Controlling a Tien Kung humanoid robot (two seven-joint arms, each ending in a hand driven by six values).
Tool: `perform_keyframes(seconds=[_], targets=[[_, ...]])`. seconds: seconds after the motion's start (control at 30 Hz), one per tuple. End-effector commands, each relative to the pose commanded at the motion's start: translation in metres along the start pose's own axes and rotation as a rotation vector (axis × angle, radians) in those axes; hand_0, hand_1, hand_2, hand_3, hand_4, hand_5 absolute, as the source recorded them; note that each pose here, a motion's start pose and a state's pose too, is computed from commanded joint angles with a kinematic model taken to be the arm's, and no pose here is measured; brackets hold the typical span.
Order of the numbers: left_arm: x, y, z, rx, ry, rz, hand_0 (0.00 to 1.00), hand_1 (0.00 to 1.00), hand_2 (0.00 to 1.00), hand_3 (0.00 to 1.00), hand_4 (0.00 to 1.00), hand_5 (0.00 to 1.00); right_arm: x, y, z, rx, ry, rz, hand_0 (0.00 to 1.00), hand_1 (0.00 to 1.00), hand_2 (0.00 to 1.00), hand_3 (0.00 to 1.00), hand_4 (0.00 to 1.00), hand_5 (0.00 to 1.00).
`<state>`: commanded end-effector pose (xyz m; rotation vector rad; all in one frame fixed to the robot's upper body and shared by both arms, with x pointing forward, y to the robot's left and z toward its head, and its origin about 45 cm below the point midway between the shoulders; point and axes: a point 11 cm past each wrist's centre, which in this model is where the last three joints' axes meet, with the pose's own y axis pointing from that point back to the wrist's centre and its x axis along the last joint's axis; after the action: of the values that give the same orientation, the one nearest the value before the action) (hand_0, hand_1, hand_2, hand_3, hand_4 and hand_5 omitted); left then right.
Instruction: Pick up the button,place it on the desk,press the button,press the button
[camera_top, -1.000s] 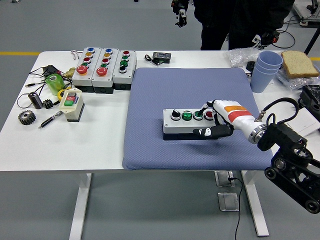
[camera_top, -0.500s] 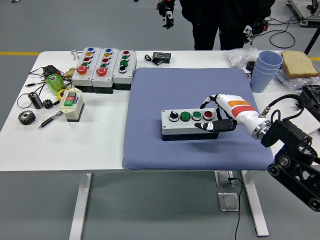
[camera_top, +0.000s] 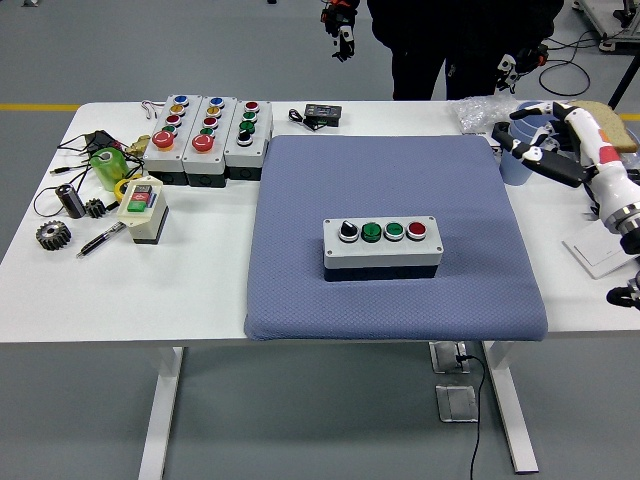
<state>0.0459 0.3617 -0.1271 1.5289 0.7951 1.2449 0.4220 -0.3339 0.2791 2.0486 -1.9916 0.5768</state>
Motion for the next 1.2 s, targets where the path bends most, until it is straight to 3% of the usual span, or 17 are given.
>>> perform_keyframes(seconds=[0.03,0.07,0.23,0.3,0.5,0.7,1.2], targets=[[0.000,0.000,-0.001,0.001,-0.001,0.000,0.621,0.655,0.672,0.591,0.339,0.643,0.006,0.002,0.010,-0.037,-0.038,0.008,0.569,0.567,0.622,0.738,0.913,0.546],[-0.001,0.000,-0.001,0.001,-0.001,-0.001,0.621,0.656,0.672,0.591,0.339,0.643,0.008,0.003,0.015,-0.058,-0.077,0.015,0.688,0.649,0.691,0.718,0.888,0.552],[-0.001,0.000,-0.002,0.004,-0.004,0.000,0.621,0.656,0.672,0.591,0.339,0.643,0.021,0.016,0.054,-0.206,-0.271,0.072,0.688,0.649,0.691,0.718,0.888,0.552],[-0.001,0.000,-0.003,0.005,-0.006,0.000,0.621,0.656,0.672,0.591,0.340,0.645,0.023,0.024,0.069,-0.261,-0.349,0.092,0.703,0.663,0.705,0.705,0.845,0.538],[-0.001,0.000,-0.004,0.008,-0.012,0.001,0.622,0.656,0.676,0.592,0.340,0.646,0.020,0.039,0.091,-0.348,-0.605,0.120,0.708,0.671,0.710,0.701,0.852,0.543],[-0.001,0.000,-0.005,0.010,-0.019,0.000,0.622,0.656,0.675,0.591,0.337,0.645,0.013,0.047,0.097,-0.388,-0.846,0.119,0.710,0.671,0.705,0.690,0.848,0.514],[0.000,0.000,0.000,-0.001,-0.017,0.001,0.623,0.657,0.676,0.592,0.336,0.646,0.013,0.052,0.099,-0.400,-0.909,0.130,0.702,0.645,0.674,0.662,0.821,0.502]])
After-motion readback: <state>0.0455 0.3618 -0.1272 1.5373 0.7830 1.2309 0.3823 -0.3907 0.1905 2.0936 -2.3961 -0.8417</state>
